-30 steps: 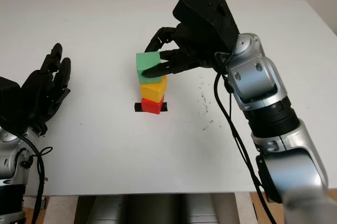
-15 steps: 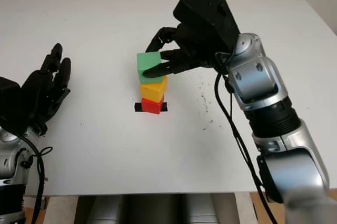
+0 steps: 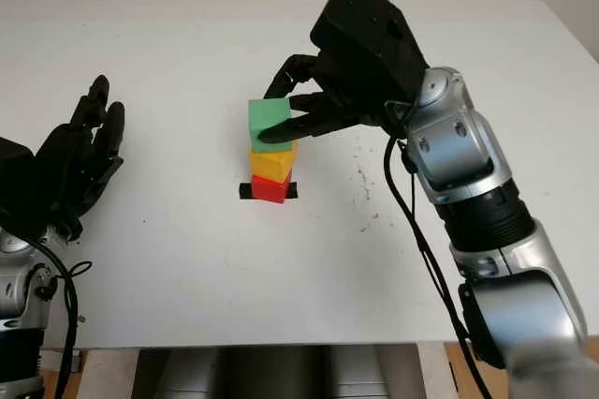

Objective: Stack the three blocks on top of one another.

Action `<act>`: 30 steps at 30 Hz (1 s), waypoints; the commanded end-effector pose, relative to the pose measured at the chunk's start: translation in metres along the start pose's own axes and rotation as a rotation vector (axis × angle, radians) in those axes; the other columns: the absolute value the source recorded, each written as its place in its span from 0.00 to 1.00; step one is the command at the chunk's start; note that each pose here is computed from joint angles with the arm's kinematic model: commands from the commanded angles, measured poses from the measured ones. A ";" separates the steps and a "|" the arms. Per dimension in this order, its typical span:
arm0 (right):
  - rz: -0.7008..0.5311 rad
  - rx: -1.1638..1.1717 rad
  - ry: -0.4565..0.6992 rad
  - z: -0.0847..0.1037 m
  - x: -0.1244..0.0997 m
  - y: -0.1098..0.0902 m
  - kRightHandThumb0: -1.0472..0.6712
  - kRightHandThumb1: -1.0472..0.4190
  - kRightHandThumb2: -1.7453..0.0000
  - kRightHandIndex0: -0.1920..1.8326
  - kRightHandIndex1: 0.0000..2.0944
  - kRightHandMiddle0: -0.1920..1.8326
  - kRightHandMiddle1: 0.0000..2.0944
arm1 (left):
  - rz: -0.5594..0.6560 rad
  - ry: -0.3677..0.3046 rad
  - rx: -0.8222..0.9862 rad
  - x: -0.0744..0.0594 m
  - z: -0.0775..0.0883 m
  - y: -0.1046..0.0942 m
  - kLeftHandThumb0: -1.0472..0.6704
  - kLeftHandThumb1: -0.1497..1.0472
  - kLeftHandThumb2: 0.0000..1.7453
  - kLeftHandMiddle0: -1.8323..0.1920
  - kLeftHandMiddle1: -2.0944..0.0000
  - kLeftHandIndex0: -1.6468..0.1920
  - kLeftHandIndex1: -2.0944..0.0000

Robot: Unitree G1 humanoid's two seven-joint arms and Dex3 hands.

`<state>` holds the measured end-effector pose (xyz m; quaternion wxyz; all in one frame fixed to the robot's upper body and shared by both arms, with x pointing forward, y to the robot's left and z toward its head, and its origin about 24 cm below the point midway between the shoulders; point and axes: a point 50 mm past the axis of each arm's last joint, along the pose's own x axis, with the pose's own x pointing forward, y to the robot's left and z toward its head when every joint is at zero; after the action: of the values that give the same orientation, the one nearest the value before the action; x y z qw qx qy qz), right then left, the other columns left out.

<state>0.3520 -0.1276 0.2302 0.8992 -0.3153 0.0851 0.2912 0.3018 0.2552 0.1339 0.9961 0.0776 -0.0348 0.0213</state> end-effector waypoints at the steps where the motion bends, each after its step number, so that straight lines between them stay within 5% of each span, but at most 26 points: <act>1: 0.001 -0.034 -0.010 0.001 -0.003 -0.001 0.34 0.00 0.96 0.19 0.03 0.15 0.87 | 0.006 -0.008 0.007 -0.003 0.002 0.003 0.18 1.00 0.31 1.00 0.98 1.00 0.98; 10: 0.032 -0.083 -0.045 -0.002 -0.002 0.001 0.32 0.01 0.97 0.16 0.01 0.11 0.78 | 0.005 -0.008 0.010 -0.003 0.001 0.004 0.17 1.00 0.30 1.00 0.98 1.00 0.98; 14: 0.065 -0.102 -0.060 -0.002 -0.002 0.002 0.29 0.04 0.97 0.12 0.01 0.03 0.56 | 0.005 -0.014 0.011 -0.003 0.001 0.004 0.18 1.00 0.30 1.00 0.98 0.99 0.98; 24: 0.093 -0.102 -0.059 0.005 -0.011 -0.001 0.22 0.10 0.97 0.01 0.01 0.03 0.13 | 0.004 -0.003 0.006 -0.003 0.000 0.004 0.18 1.00 0.31 1.00 0.98 0.99 0.98; 30: 0.094 -0.098 -0.074 0.004 -0.011 0.000 0.17 0.10 0.97 0.00 0.00 0.00 0.03 | 0.003 0.001 0.001 -0.003 0.000 0.004 0.18 1.00 0.30 1.00 0.98 1.00 0.98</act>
<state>0.3445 -0.1287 0.2325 0.8690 -0.3445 0.0649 0.3492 0.3017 0.2554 0.1340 0.9963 0.0760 -0.0346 0.0182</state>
